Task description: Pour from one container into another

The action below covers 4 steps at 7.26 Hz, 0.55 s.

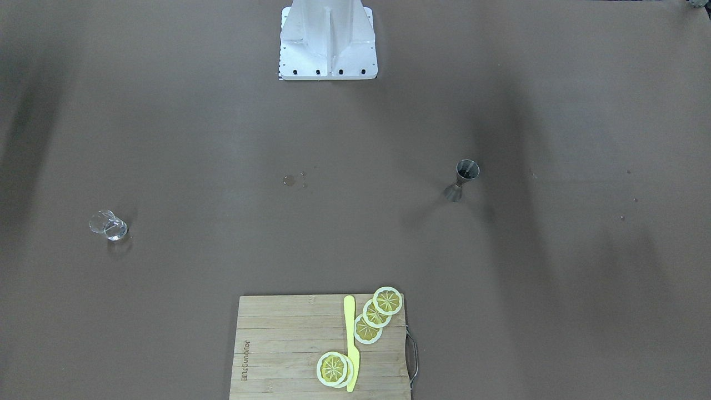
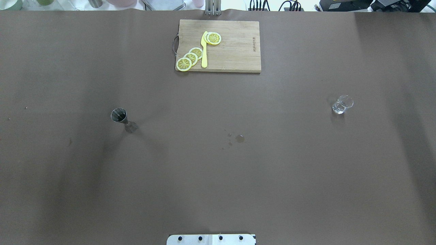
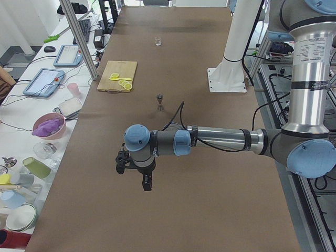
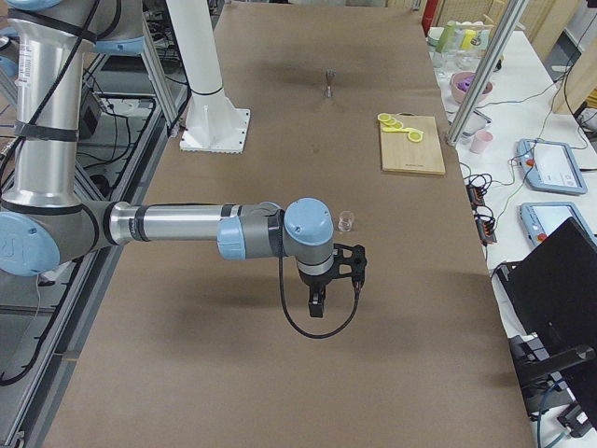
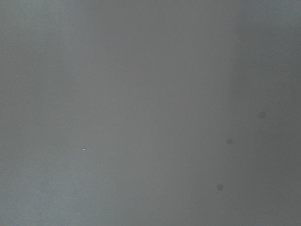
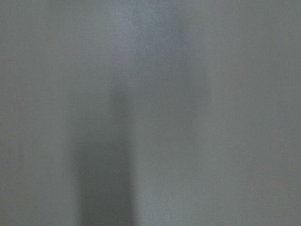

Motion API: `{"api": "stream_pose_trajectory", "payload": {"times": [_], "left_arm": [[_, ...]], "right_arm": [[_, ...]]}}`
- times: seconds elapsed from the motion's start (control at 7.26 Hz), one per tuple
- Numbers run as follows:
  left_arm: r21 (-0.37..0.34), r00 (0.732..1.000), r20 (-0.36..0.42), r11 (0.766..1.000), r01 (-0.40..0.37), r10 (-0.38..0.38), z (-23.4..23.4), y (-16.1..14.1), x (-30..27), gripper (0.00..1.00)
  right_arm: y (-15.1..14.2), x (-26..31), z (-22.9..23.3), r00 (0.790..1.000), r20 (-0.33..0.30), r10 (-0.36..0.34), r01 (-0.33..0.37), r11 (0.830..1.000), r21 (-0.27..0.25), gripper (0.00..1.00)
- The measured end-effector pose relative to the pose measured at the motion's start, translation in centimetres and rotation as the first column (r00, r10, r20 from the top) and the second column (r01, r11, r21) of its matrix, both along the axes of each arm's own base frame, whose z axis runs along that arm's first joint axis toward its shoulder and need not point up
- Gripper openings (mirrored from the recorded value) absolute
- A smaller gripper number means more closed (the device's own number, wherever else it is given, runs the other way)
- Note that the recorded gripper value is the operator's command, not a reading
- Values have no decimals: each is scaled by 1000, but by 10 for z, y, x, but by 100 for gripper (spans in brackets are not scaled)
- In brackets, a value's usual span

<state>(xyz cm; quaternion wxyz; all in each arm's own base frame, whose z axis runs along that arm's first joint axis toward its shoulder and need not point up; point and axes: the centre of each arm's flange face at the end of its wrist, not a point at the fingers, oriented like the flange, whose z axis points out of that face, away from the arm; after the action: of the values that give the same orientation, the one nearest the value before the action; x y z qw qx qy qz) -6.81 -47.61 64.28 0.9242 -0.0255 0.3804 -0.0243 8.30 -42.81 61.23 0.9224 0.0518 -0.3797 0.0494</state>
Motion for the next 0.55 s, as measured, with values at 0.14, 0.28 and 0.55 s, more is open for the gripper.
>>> {"api": "stream_pose_trajectory", "payload": {"times": [0.14,0.28,0.55], "left_arm": [[-1,1000,-1,1000,0,0,1,0,0,98],[-2,1000,-1,1000,0,0,1,0,0,98],[-7,1000,-1,1000,1,-1,3,1,0,98]], "right_arm": [[0,0,-2,1000,0,0,0,1000,2,100],[2,0,-6,1000,1,0,0,1000,6,100],[3,0,-9,1000,1,1,-1,1000,12,100]]}}
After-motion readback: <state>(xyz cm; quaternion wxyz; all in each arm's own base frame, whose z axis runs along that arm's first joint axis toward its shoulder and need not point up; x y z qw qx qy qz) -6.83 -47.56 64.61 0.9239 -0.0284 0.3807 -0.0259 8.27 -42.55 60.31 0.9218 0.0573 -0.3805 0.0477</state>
